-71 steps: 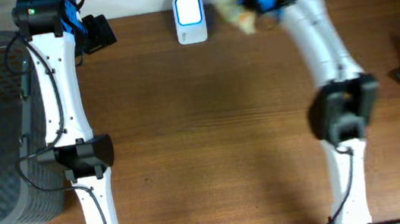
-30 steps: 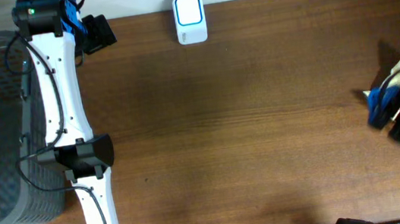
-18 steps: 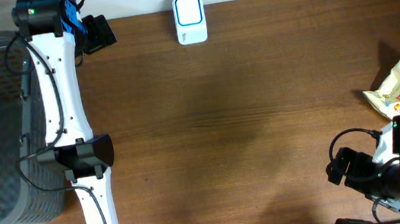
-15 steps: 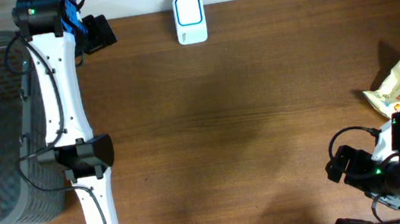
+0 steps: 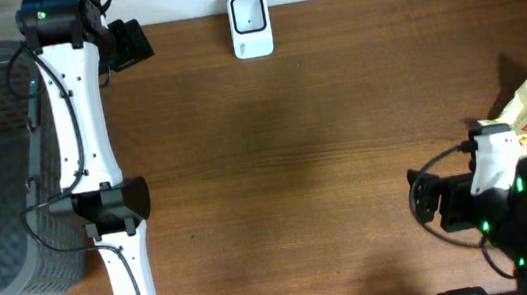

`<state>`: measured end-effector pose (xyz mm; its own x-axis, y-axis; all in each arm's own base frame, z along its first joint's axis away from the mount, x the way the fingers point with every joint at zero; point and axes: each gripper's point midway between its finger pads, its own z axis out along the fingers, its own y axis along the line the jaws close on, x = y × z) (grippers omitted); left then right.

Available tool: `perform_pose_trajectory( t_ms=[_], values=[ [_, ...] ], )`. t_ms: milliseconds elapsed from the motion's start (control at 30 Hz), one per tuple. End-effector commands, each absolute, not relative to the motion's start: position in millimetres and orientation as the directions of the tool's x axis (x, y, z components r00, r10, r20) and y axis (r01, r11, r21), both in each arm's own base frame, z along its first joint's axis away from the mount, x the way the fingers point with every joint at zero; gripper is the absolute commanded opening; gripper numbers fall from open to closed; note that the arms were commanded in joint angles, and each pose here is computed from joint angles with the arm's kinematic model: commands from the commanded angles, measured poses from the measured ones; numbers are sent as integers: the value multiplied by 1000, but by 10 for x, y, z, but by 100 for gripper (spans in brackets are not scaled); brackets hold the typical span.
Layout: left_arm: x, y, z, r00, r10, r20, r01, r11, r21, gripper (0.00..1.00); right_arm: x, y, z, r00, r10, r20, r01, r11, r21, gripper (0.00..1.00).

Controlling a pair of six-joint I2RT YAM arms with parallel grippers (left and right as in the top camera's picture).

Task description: Scan the item barcode

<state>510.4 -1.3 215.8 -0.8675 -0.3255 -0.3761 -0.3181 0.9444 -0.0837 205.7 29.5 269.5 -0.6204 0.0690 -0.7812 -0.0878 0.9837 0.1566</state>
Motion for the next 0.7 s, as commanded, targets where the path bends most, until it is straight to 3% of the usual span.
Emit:
perform_pose_trajectory(
  t_ms=[0,133,333,667],
  values=[
    [5102,-22,2156,-871,-318,-374,-309,947,-86,99,1890,320,2505,-541,21,-841,-129,986,108,98],
    [5103,-22,2157,-871,-318,-374,-309,947,-87,99,1899,306,2100,-440,28,-898,-134,986,97,98],
    [5103,-22,2157,-871,-318,-374,-309,947,-87,99,2110,320,1861,-234,42,-971,-153,985,80,98],
    [5103,-22,2157,-871,-318,-374,-309,947,-87,99,2386,332,1550,-142,46,-989,-156,985,68,98]
  ],
)
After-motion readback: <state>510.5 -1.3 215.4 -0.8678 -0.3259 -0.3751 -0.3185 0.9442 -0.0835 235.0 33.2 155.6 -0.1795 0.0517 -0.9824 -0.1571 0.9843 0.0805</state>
